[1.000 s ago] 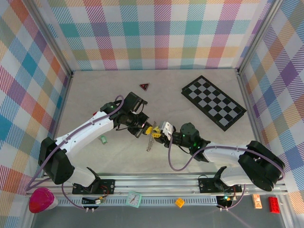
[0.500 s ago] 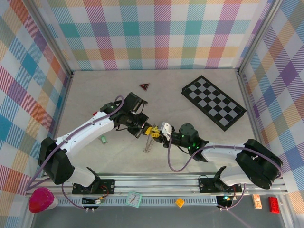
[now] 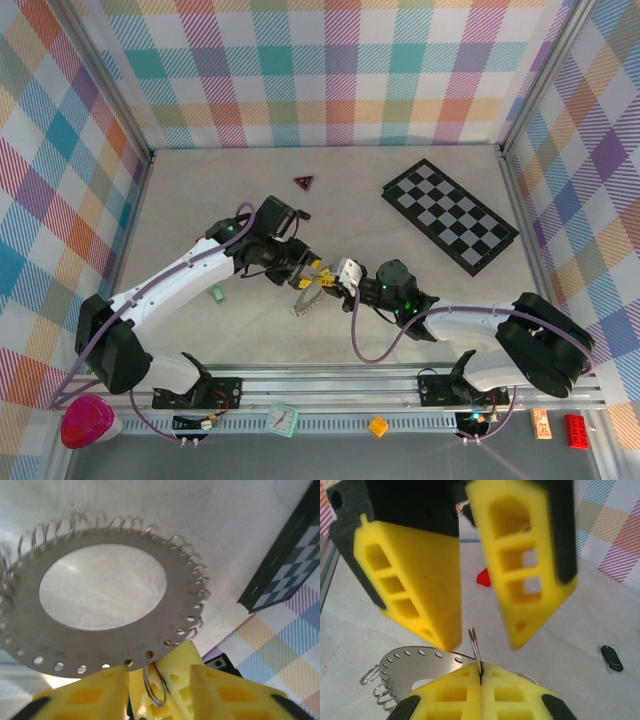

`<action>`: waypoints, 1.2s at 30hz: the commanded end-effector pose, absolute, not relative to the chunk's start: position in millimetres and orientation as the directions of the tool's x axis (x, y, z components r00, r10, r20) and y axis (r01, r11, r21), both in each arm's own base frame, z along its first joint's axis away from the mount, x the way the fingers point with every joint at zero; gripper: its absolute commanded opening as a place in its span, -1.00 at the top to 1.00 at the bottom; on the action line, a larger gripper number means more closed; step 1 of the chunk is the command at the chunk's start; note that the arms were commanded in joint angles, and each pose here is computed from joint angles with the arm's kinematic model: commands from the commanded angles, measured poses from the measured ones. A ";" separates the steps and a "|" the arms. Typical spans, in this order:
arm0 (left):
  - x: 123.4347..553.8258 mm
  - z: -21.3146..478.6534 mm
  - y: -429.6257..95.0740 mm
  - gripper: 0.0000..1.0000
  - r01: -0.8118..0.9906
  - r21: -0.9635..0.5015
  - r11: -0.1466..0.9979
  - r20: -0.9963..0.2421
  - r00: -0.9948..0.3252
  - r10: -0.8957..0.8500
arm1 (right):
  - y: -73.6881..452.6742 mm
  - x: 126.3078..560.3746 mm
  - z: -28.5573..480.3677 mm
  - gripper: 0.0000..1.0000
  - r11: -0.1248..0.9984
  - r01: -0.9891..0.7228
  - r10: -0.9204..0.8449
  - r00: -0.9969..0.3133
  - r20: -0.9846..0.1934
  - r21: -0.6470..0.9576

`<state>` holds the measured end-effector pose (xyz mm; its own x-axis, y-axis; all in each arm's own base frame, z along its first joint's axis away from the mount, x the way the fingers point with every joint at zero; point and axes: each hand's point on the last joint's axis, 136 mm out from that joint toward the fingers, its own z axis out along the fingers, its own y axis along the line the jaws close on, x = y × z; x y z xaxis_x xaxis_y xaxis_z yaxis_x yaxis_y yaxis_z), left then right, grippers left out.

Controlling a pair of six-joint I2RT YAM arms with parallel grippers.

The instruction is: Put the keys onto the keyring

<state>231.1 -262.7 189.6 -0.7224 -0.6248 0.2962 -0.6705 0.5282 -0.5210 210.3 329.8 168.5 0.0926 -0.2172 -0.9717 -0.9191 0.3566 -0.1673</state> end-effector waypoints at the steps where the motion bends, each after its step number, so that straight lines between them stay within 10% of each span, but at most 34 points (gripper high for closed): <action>1: 252.5 217.1 -233.6 -0.12 -0.588 -0.618 0.522 0.113 -0.723 -0.681 | 333.4 212.0 188.8 1.00 0.360 -0.910 -0.192 0.142 -0.971 -0.205; 8: 292.4 279.2 -186.5 -0.30 -0.100 -0.594 0.798 -0.545 -0.679 -0.491 | 332.4 209.7 181.0 1.00 0.346 -0.921 -0.239 0.098 -0.966 -0.179; 14: 273.9 288.1 -212.1 -0.19 0.583 -0.115 0.804 -0.925 -0.358 0.127 | 333.0 207.2 175.2 1.00 0.321 -0.934 -0.294 0.056 -0.954 -0.154; 21: 228.6 223.7 -230.5 0.05 0.860 0.322 0.396 -0.820 0.045 0.571 | 331.4 200.7 175.7 1.00 0.288 -0.949 -0.342 0.023 -0.940 -0.128; 36: 209.9 181.8 -270.3 0.36 0.941 0.328 0.077 -0.802 0.235 0.549 | 333.5 196.1 177.8 1.00 0.246 -0.962 -0.385 0.018 -0.923 -0.121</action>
<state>213.1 -262.0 171.6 0.1357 0.6014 -0.7874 0.9532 0.1374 0.2693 199.8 327.0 155.6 -0.0287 -0.4220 -0.9061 -0.9545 0.2808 -0.1005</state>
